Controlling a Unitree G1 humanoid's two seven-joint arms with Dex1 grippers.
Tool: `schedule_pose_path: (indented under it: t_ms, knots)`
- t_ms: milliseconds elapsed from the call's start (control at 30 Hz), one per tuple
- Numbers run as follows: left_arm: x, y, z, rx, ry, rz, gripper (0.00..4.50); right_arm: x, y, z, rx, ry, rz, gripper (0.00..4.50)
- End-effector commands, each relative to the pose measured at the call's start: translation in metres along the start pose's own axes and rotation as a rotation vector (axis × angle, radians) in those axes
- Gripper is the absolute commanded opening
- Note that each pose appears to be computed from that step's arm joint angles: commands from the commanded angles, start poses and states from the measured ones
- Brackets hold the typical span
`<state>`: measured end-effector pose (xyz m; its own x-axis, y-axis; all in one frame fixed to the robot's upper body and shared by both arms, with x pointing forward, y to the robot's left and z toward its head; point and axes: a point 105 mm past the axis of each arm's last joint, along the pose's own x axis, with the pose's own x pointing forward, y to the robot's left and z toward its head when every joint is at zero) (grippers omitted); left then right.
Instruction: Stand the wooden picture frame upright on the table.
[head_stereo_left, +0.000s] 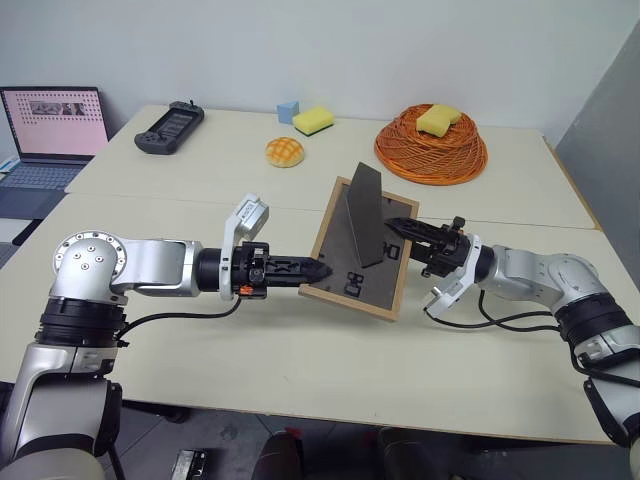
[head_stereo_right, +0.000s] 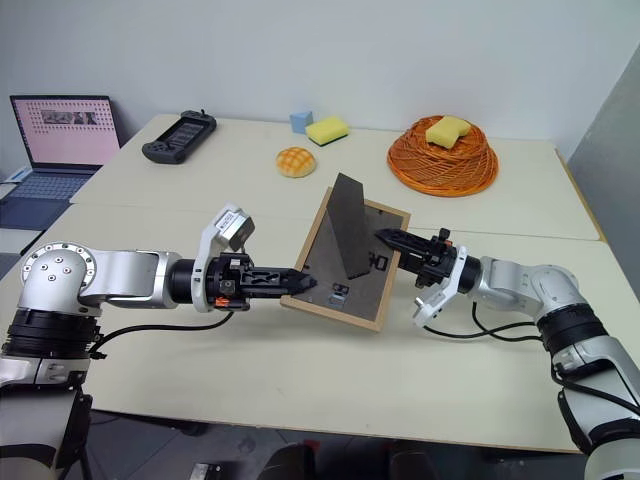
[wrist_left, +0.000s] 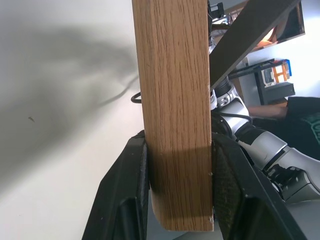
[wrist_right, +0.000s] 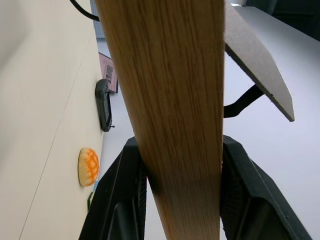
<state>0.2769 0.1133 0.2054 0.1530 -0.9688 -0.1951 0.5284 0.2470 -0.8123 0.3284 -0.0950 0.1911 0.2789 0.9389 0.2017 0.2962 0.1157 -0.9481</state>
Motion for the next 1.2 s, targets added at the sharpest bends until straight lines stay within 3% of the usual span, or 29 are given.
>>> schedule_pose_path:
  t_ms: [33,233,400,600,933,1200]
  knots:
    - [0.0,-0.011,0.011,0.048,-0.036,-0.011,1.31,0.004,-0.012,0.0,-0.003,-0.004,-0.061,1.45]
    - [0.0,-0.01,0.012,0.05,-0.045,-0.004,1.31,0.003,-0.01,0.001,-0.002,-0.002,-0.054,1.45]
    - [0.0,-0.012,0.014,0.054,-0.048,-0.01,2.53,0.004,-0.009,-0.001,0.001,0.006,-0.055,1.45]
    - [-0.001,-0.011,0.014,0.057,-0.056,0.002,3.64,0.004,-0.009,0.0,0.003,0.005,-0.055,1.45]
    - [-0.014,-0.022,0.022,0.141,-0.13,0.026,3.64,0.004,-0.008,-0.001,0.004,0.012,-0.051,1.45]
    - [-0.046,-0.034,0.032,0.507,-0.357,0.175,3.64,-0.004,-0.01,-0.011,0.059,0.074,-0.06,1.45]
